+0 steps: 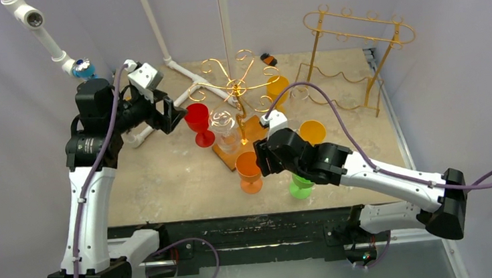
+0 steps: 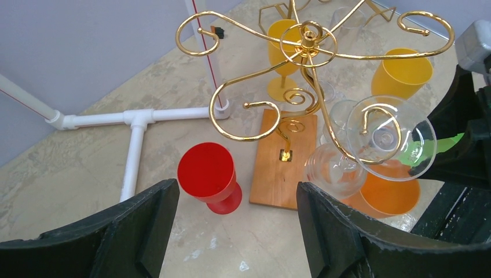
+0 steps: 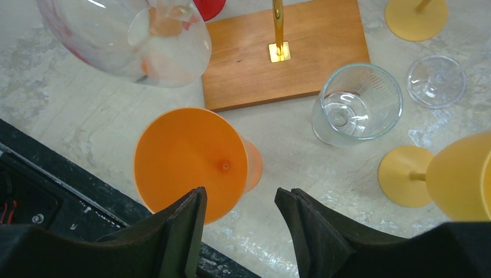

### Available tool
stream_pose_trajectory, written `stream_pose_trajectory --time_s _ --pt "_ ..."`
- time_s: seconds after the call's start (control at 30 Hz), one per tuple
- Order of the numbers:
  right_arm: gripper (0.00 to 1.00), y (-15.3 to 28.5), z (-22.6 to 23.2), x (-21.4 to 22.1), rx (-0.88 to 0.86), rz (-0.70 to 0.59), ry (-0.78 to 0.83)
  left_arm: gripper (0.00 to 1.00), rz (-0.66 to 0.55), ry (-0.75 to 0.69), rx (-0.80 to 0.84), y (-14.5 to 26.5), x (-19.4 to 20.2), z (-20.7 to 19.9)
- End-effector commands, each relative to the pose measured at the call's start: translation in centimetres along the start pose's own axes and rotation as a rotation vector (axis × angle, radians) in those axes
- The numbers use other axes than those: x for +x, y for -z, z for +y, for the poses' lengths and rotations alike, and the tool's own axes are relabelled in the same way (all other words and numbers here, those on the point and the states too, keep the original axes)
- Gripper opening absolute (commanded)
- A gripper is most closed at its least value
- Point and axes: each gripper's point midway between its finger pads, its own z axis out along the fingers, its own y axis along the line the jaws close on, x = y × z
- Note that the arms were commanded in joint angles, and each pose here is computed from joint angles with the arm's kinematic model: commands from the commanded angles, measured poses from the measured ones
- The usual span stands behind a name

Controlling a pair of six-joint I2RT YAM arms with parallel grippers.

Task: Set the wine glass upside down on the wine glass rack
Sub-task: Pick up the wine glass at the center of the board.

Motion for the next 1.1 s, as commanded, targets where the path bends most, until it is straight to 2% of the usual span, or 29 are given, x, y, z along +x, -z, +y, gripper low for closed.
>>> stream_pose_trajectory --time_s 0.0,0.13,0.27,0.47,0.63,0.8,0.97,1.07 --pt "0.59 -1.2 1.4 0.1 -0.049 -0.024 -0.057 0.79 -0.032 0.012 -0.018 1.5 -1.7 -0.8" --pt "0.55 -2.3 1.6 1.3 -0.05 0.002 -0.074 0.79 -0.026 0.005 -0.016 1.5 -1.6 -0.8" --pt "0.45 -2.9 1.5 2.3 -0.038 0.029 -0.072 0.79 -0.027 0.0 -0.013 1.6 -1.7 -0.9" --pt "0.0 -0.5 0.7 1.4 -0.049 0.008 -0.063 0.79 -0.036 0.001 0.024 1.8 -2.2 -1.6" --pt "0.0 4.9 0.2 -1.4 -0.123 -0.057 -0.046 0.8 -0.056 0.02 0.093 2.4 -3.2 -3.2" --pt "0.0 12.2 2.0 -5.5 -0.339 -0.158 -0.03 0.84 -0.086 0.015 0.154 3.6 -4.3 -5.0" --pt "0.0 19.9 3.3 -13.4 -0.478 -0.398 -0.036 0.89 -0.132 0.009 0.208 4.6 -5.4 -6.5" --pt "0.0 22.8 4.2 -17.8 -0.527 -0.524 -0.035 0.9 -0.157 0.047 0.242 4.7 -6.3 -7.2"
